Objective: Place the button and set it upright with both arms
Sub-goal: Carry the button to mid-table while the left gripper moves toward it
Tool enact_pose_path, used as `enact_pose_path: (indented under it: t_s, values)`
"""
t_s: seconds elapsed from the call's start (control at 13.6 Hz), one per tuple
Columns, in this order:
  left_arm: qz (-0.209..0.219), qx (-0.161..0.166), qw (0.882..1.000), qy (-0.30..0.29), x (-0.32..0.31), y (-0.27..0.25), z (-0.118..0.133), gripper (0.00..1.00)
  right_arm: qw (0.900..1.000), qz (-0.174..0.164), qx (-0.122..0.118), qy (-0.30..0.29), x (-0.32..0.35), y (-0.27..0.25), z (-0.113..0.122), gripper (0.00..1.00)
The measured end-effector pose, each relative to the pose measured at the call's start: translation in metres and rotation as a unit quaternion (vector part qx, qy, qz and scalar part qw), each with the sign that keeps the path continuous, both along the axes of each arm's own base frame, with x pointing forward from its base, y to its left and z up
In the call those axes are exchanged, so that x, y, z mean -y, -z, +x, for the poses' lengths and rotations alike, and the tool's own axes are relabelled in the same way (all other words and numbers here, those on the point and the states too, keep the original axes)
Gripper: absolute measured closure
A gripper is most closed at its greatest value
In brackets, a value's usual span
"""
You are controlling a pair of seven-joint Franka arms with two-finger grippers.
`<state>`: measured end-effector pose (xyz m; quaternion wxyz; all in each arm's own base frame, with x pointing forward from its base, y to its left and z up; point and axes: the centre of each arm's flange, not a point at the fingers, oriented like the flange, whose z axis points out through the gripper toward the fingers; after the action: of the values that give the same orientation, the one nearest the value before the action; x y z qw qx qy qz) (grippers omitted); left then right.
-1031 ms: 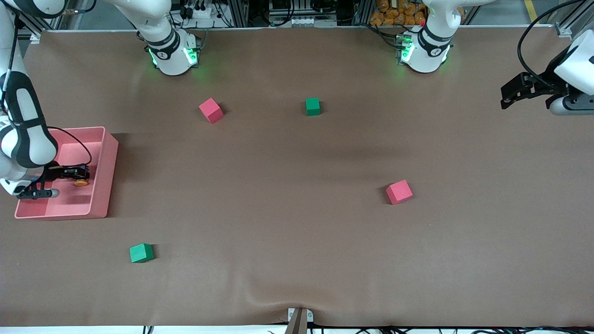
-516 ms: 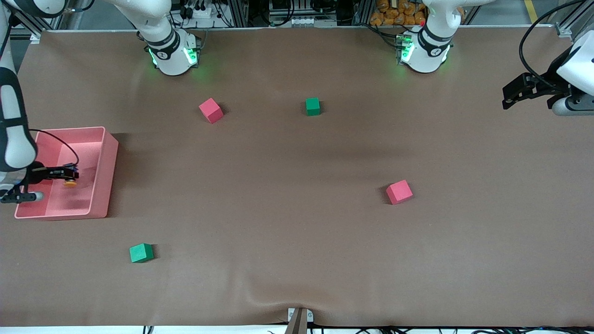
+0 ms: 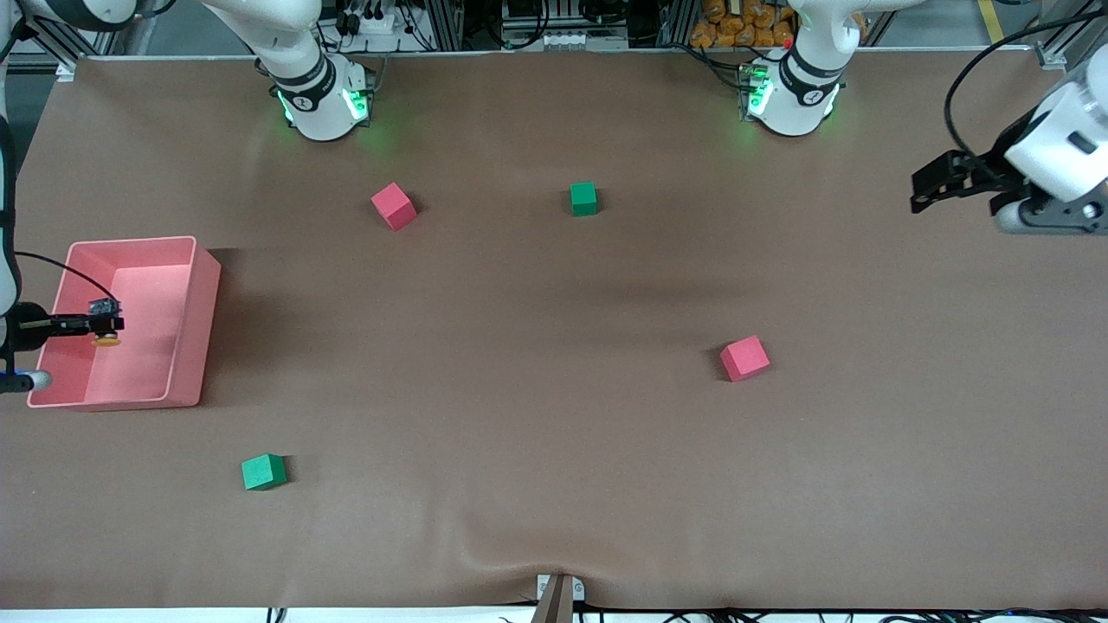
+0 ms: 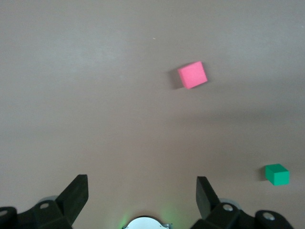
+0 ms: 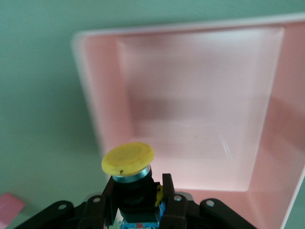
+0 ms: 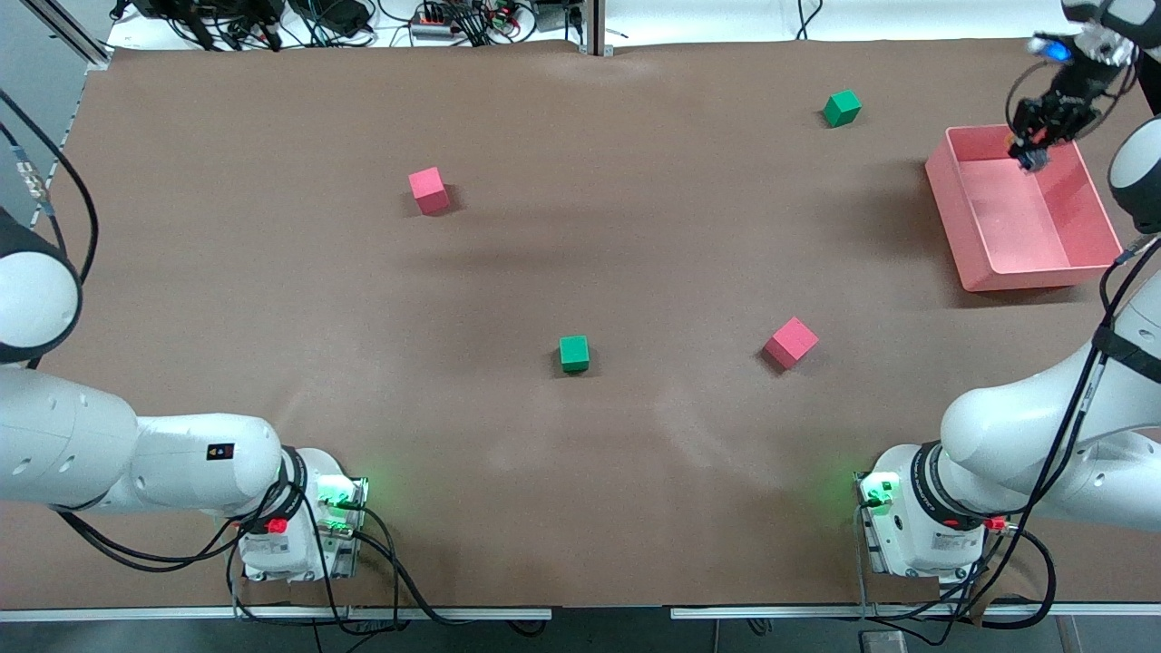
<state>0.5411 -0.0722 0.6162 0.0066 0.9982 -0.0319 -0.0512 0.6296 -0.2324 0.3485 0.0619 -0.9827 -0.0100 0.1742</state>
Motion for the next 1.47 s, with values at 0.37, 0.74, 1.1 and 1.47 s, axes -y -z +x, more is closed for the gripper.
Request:
enact_pose_path:
  t_s: [0.37,0.74,1.1,1.47]
  values:
    - [-0.017,-0.041,0.999,0.017,0.025,0.046,0.019,0.0,1.0,0.002,-0.001,-0.002,-0.176,-0.046,0.038,0.6]
    - [-0.01,-0.072,0.997,0.019,0.083,0.09,0.025,0.0,0.998,0.033,0.041,-0.031,-0.406,-0.044,0.038,0.6]
    - [-0.062,-0.152,0.986,0.015,0.141,0.172,0.032,0.0,0.995,0.035,0.089,-0.038,-0.594,0.045,0.001,0.6]
    - [-0.114,-0.197,0.973,-0.021,0.159,0.23,0.044,0.0,0.995,0.022,0.089,-0.035,-0.685,0.113,-0.051,0.6]
